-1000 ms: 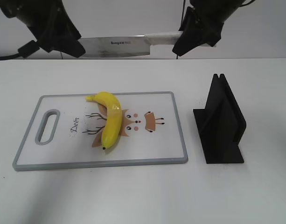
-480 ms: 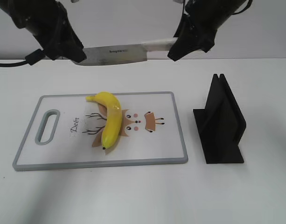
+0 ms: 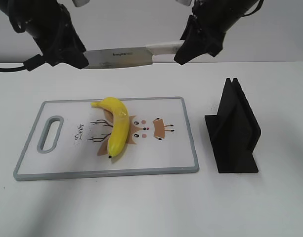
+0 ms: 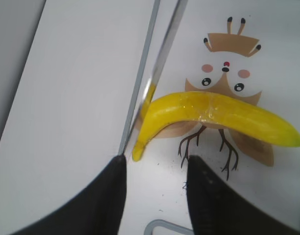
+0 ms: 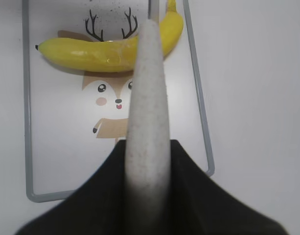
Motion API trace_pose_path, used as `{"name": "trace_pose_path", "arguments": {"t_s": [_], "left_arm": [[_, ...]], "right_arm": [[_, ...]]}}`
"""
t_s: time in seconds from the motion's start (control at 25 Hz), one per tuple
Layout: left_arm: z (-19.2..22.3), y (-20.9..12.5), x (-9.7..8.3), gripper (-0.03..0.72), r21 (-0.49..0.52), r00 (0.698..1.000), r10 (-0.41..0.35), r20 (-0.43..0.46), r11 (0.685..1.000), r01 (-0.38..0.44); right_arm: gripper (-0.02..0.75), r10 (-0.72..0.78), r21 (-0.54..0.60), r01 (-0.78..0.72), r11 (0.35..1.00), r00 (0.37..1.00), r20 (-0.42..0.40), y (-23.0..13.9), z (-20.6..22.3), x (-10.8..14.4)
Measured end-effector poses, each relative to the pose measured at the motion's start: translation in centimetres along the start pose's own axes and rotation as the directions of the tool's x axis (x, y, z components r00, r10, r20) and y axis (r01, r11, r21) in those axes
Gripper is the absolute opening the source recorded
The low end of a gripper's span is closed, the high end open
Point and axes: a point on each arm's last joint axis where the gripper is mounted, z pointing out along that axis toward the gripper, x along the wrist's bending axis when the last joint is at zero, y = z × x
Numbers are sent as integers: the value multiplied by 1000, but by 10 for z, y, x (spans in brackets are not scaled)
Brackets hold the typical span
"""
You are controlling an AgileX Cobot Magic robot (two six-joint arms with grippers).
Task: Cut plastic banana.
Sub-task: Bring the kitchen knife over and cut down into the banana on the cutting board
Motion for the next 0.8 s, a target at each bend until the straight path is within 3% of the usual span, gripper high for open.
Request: {"name": "trace_pose_path", "arguments": {"t_s": [0.4,0.64,0.8], "left_arm": [[-2,-1,-2,440,14,1000,11,18,1000,-11],[-31,9,-4,446,3,997,52,-54,999,-52],[-35,9,-9,446,9,998,57,-12,998,-57]], "right_arm": [[172,-58,44,57,997,998,25,7,-2,0],[172,-85,77,88,993,996,-38,6,-1,6],[172,-74,46,75,996,996,-42,9,-1,7]]}}
